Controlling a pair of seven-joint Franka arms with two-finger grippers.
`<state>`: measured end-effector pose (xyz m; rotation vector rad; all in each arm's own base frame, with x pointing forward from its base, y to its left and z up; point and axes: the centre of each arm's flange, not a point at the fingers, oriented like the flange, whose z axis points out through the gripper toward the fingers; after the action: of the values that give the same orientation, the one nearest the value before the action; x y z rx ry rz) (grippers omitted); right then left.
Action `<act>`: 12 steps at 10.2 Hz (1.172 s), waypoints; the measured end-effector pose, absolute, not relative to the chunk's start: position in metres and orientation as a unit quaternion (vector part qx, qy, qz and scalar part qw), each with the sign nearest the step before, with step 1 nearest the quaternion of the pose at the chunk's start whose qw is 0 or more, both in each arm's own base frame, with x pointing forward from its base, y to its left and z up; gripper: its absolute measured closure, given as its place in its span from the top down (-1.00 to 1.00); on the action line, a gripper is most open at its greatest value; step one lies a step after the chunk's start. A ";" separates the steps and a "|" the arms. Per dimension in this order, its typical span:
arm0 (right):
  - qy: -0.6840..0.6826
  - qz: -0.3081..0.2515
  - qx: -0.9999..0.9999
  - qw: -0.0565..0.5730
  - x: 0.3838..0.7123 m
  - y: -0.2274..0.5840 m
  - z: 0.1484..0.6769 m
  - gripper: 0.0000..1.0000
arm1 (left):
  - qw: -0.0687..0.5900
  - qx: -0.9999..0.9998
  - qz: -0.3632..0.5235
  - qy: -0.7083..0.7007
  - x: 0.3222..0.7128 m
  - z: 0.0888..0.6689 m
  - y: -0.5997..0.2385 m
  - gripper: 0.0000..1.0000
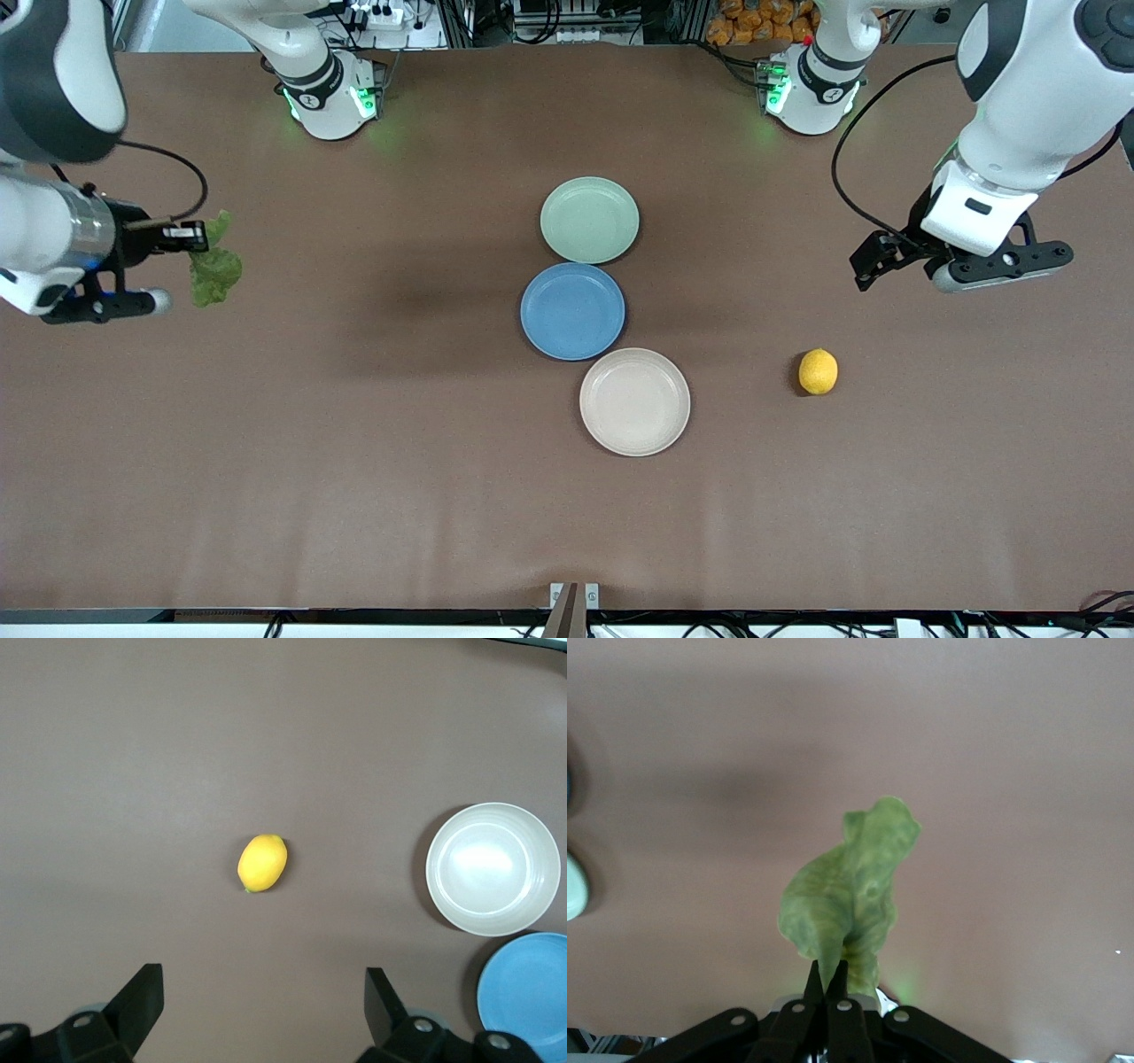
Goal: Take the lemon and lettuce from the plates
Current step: 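Carry the lettuce leaf away from the plates with the right gripper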
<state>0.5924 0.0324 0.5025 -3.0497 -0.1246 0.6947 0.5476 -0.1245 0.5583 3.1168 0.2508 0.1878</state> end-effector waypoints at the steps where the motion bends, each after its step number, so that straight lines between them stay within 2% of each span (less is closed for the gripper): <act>1: -0.034 0.244 -0.969 0.002 0.602 0.025 0.469 -0.96 | 0.010 0.997 0.045 0.068 0.551 0.570 -0.125 1.00; 3: -0.024 0.262 -0.965 -0.010 0.617 0.010 0.413 -0.96 | 0.006 0.999 0.020 0.038 0.557 0.578 -0.121 1.00; 5: -0.026 0.261 -0.965 -0.015 0.617 0.010 0.373 -0.96 | 0.003 1.000 0.004 0.029 0.556 0.579 -0.121 1.00; 12: -0.021 0.206 -0.978 -0.015 0.579 -0.009 0.241 -0.96 | -0.004 1.000 -0.006 0.028 0.531 0.590 -0.118 1.00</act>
<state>0.5788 -0.0090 0.2410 -3.1021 -0.0674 0.6539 0.5308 -0.1182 0.5904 3.1485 0.0880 -0.0186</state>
